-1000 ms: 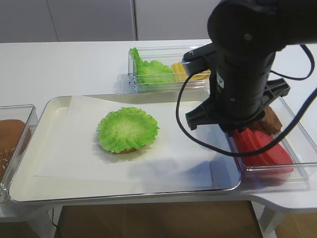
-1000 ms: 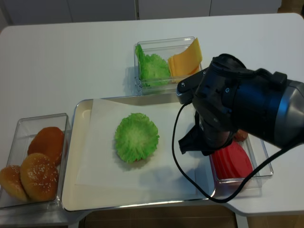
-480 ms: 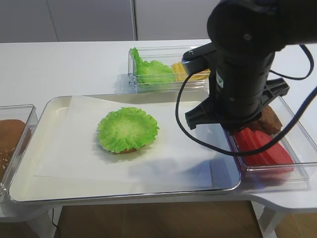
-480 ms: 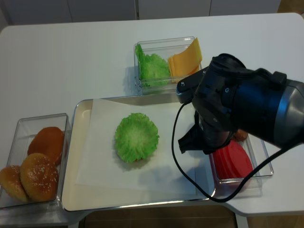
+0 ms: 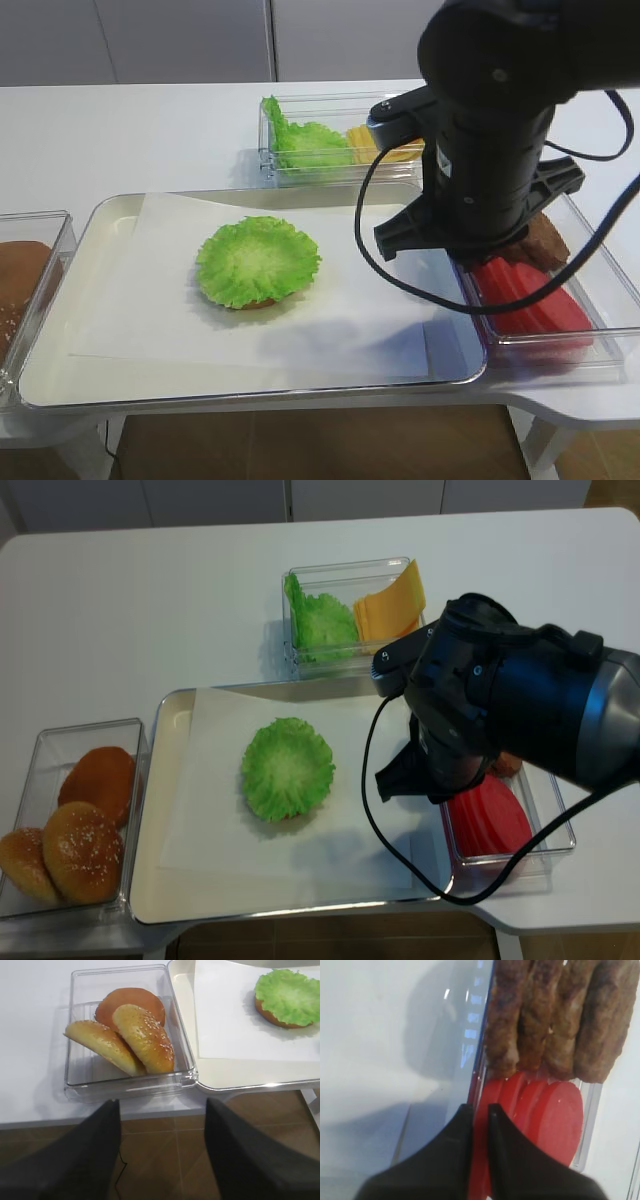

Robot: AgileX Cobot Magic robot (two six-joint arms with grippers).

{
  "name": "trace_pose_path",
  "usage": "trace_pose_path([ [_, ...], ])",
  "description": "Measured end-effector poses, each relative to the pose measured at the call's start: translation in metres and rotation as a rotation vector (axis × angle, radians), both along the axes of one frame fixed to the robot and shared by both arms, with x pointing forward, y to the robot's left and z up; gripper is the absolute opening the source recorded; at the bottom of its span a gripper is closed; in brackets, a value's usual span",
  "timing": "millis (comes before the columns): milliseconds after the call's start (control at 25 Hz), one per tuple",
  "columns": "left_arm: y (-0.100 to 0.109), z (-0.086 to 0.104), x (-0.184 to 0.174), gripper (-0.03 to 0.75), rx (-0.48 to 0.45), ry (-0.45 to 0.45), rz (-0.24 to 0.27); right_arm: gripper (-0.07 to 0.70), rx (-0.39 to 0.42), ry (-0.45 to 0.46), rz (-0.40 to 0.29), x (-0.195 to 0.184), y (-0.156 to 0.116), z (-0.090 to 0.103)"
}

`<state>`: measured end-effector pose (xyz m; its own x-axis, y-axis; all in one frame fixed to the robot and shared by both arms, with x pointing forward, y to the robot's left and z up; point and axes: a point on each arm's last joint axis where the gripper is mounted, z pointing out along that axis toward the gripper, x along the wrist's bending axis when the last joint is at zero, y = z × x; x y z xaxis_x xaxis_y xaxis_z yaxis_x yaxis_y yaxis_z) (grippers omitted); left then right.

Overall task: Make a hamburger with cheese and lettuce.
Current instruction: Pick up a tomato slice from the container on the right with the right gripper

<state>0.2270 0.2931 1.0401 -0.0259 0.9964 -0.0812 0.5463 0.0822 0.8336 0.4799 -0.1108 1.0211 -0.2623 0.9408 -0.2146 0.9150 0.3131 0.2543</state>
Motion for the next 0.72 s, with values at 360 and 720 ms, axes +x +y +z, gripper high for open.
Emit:
trace_pose_path([
  [360, 0.000, 0.000, 0.000, 0.403, 0.000, 0.000, 0.000, 0.052, 0.047, -0.049, 0.003, -0.005, -0.005, 0.018],
  [720, 0.000, 0.000, 0.000, 0.403, -0.001, 0.000, -0.001, 0.050, 0.096, -0.086, 0.001, -0.012, -0.010, 0.034],
])
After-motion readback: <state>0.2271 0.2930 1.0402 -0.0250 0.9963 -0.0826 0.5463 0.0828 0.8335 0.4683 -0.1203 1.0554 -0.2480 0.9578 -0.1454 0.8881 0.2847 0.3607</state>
